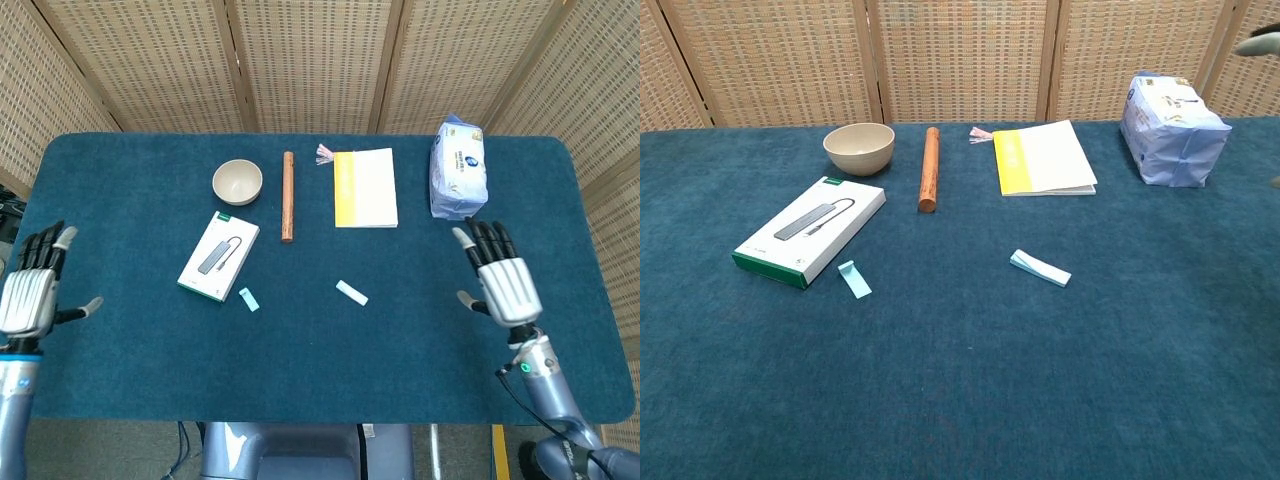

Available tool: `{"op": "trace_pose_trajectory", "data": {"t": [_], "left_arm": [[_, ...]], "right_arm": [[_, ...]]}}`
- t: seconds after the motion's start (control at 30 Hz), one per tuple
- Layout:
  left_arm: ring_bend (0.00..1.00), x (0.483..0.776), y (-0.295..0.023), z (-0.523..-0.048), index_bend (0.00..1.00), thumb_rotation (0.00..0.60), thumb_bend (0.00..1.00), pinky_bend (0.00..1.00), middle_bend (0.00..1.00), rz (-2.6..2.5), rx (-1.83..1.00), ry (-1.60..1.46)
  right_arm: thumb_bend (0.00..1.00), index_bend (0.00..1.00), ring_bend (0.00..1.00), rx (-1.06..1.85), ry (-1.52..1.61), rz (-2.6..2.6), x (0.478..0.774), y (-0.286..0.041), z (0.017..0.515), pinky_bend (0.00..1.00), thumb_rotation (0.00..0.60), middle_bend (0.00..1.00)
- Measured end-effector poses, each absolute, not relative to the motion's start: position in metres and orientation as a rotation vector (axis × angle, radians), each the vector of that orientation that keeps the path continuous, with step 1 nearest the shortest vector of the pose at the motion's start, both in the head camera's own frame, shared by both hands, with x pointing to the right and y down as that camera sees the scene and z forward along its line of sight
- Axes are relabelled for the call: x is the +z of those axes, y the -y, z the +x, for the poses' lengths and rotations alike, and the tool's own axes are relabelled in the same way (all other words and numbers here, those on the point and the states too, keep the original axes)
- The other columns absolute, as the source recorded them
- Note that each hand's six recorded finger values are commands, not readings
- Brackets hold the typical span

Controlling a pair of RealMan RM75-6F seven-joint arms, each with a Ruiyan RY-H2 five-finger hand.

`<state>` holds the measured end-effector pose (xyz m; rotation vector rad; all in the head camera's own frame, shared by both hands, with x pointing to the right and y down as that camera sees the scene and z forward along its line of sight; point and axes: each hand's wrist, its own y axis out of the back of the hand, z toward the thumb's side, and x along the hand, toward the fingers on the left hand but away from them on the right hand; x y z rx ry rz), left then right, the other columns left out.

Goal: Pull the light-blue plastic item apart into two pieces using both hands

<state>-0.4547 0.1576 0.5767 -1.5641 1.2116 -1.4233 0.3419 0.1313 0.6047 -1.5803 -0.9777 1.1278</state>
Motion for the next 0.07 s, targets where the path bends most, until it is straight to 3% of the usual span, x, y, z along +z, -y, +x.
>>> {"op": "trace_pose_trajectory", "data": {"t": [0.07], "left_arm": [[0.0,0.5681,-0.1716,-0.4685,0.0,0.6,0.0,0.0,0.0,-1.549,-1.462,-1.251]], "right_arm": [[0.0,0.0,0.0,1.133,1.009,-1.567,0.5996,-0.1425,0.3581,0.0,0.6,0.0]]}}
